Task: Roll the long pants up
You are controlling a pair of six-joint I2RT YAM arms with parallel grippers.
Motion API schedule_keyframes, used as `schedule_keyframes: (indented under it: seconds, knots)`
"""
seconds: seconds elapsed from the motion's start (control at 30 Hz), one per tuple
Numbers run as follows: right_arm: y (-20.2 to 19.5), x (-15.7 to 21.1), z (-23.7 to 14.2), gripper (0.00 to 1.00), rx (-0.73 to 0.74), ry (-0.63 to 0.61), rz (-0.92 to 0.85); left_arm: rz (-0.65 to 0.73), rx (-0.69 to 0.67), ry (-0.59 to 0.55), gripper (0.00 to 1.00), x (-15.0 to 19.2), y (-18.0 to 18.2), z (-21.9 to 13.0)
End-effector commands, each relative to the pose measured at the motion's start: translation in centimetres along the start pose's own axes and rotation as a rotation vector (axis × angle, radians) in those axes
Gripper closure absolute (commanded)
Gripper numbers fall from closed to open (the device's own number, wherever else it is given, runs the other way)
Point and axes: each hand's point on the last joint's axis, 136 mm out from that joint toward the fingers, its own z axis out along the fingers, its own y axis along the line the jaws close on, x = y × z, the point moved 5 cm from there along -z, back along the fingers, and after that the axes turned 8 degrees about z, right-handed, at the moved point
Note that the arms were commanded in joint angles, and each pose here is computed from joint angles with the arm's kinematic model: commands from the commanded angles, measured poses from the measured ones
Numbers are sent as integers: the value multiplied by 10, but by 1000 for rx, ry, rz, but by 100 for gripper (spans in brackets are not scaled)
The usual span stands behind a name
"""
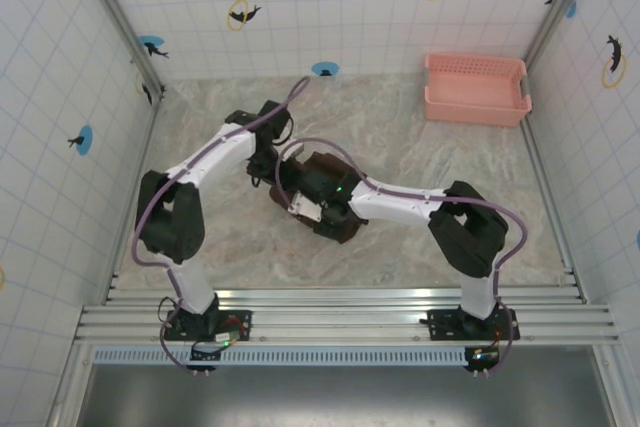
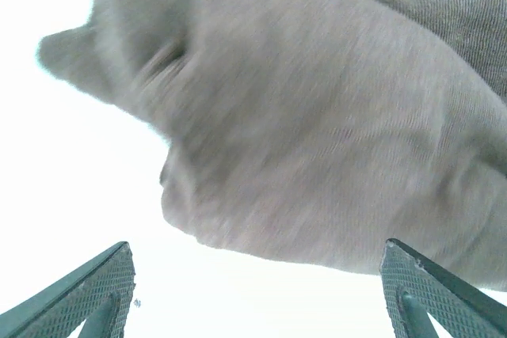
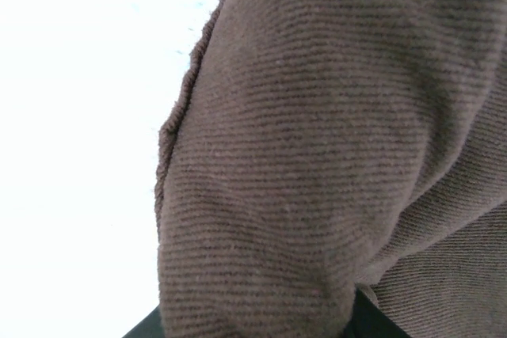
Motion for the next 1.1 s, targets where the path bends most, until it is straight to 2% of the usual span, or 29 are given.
schedule_keyframes:
  seconds: [0.0,0.1,0.23,0.33,0.43,0.6,0.8,1.07]
  knots:
    - [19,-6,-27,75,-384,-100,137,8,-60,18,17,27,1,-38]
    - [16,-12,-36,75,-561,-159,233,11,-76,0,18,37,-2,-54]
    - [4,-13,-31,76,-724,-228,384,1,-66,-10,17,49,-7,-56]
    - [-11,-12,-21,76,-800,-342,545,-8,-56,-3,18,50,-8,-49]
    - [-33,-7,-11,76,-815,-469,694,-11,-43,16,18,50,-9,-34]
    - [-49,14,10,77,-822,-566,875,-62,-20,27,18,31,-12,-9]
    - [-67,38,36,77,-836,-634,1104,-64,-25,-10,18,-18,-15,1]
    - [-70,40,51,77,-877,-646,1147,-92,-45,-46,17,-74,-14,15]
